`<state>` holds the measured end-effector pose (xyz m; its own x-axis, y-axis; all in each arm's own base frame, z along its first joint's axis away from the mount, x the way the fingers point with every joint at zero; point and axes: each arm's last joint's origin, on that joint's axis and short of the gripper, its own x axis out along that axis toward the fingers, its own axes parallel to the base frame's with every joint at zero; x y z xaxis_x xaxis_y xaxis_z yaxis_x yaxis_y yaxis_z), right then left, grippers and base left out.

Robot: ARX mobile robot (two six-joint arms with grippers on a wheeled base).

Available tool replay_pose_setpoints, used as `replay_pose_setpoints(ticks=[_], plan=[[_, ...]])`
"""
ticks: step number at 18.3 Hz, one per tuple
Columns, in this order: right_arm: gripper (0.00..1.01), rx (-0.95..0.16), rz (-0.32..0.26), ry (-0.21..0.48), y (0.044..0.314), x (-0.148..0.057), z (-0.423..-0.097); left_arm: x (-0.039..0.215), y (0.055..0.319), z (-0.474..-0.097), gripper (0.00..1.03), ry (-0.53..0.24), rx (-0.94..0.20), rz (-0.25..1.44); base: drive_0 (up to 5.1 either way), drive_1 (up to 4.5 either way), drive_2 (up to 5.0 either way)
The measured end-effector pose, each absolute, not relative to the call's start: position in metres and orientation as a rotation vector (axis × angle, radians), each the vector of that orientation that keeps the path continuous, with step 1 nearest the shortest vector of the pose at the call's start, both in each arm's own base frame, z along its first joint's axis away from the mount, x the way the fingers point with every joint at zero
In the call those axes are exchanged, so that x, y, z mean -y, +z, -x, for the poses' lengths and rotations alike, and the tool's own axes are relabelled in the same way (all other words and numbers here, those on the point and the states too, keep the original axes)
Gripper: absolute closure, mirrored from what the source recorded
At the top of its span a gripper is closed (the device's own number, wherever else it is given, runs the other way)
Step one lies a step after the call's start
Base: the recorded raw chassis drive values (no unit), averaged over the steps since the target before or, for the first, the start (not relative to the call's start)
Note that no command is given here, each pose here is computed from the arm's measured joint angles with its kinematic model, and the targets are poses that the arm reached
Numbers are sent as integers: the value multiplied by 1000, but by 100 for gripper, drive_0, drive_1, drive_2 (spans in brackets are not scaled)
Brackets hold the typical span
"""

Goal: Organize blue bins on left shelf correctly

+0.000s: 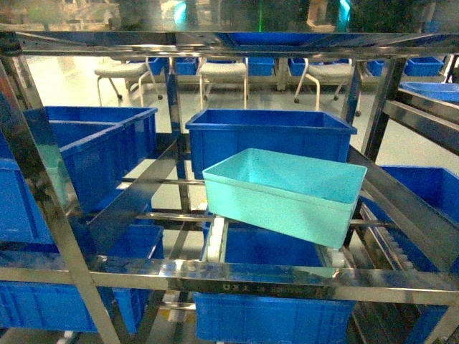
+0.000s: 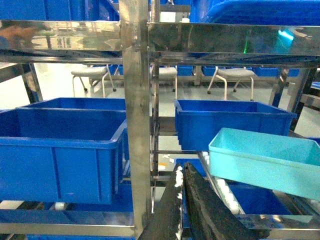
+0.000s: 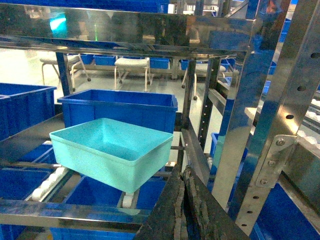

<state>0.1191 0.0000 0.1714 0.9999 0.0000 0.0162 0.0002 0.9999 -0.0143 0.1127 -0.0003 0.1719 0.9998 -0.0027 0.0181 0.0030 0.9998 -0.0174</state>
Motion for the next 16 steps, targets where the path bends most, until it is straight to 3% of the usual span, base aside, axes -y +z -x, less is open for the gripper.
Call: replay_pose_setpoints(ticks=[8,9,12,16], plan=[[99,17,14,0,171,0,-112,0,171,-107,101,-3,14,17,0,0,0],[99,15,14,0,171,0,-111,0,166,-102,101,-2,-33,17,0,0,0],[99,14,14,0,171,0,-109,0,170,-97,101,-3,22,17,0,0,0],[99,11,14,1,170,0,-107,0,167,-97,101,-2,-5,17,0,0,0]])
